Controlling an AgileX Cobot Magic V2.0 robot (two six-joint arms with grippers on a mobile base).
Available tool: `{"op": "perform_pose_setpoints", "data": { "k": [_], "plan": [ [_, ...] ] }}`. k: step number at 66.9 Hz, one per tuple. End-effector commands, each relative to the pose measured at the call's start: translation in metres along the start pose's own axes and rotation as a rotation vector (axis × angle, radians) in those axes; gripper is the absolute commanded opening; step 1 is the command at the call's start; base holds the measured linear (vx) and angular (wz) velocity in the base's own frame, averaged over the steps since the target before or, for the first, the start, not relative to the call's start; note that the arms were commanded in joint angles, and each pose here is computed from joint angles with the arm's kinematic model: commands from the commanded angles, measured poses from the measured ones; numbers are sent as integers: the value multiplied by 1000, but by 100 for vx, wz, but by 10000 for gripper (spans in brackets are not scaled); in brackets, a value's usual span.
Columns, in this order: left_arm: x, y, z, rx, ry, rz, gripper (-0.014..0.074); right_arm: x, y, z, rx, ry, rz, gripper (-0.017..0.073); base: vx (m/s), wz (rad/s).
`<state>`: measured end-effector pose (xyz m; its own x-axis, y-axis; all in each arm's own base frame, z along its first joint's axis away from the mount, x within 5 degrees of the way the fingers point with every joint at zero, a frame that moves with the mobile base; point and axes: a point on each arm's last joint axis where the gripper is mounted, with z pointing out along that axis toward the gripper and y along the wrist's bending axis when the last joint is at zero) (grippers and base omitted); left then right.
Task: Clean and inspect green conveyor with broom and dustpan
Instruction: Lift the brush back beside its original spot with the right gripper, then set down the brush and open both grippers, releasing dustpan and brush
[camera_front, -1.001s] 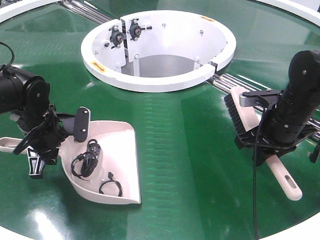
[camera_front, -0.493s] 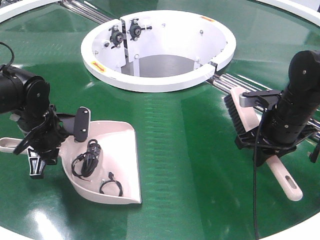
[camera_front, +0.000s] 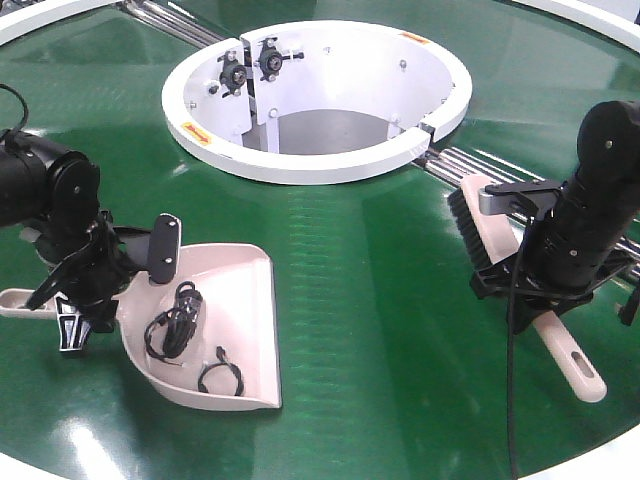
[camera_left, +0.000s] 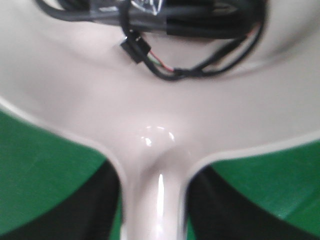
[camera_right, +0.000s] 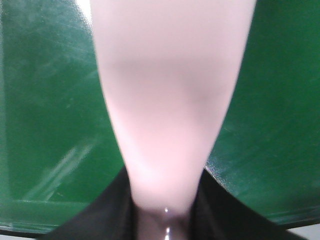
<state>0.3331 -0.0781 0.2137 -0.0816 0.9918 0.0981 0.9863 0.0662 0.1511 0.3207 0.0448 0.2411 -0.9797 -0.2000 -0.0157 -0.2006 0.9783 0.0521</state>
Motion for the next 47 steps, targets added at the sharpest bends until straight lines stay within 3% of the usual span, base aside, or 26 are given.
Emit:
{"op": "perform_pose_setpoints", "data": {
  "k": [1, 9, 17, 47],
  "plan": [
    [0, 4, -21, -66, -31, -29, 443, 2, 1, -22, 4, -81, -9, -4, 0, 0],
    [0, 3, -21, -65, -32, -30, 562, 2, 1, -20, 3, -68, -4, -4, 0, 0],
    [1, 2, -24, -65, -32, -32, 615, 0, -1, -12, 8, -21, -2, -4, 0, 0],
    [2, -6, -52, -112, -118, -76, 561, -16, -9, 39, 45, 112, 12, 35, 0, 0]
  ]
}}
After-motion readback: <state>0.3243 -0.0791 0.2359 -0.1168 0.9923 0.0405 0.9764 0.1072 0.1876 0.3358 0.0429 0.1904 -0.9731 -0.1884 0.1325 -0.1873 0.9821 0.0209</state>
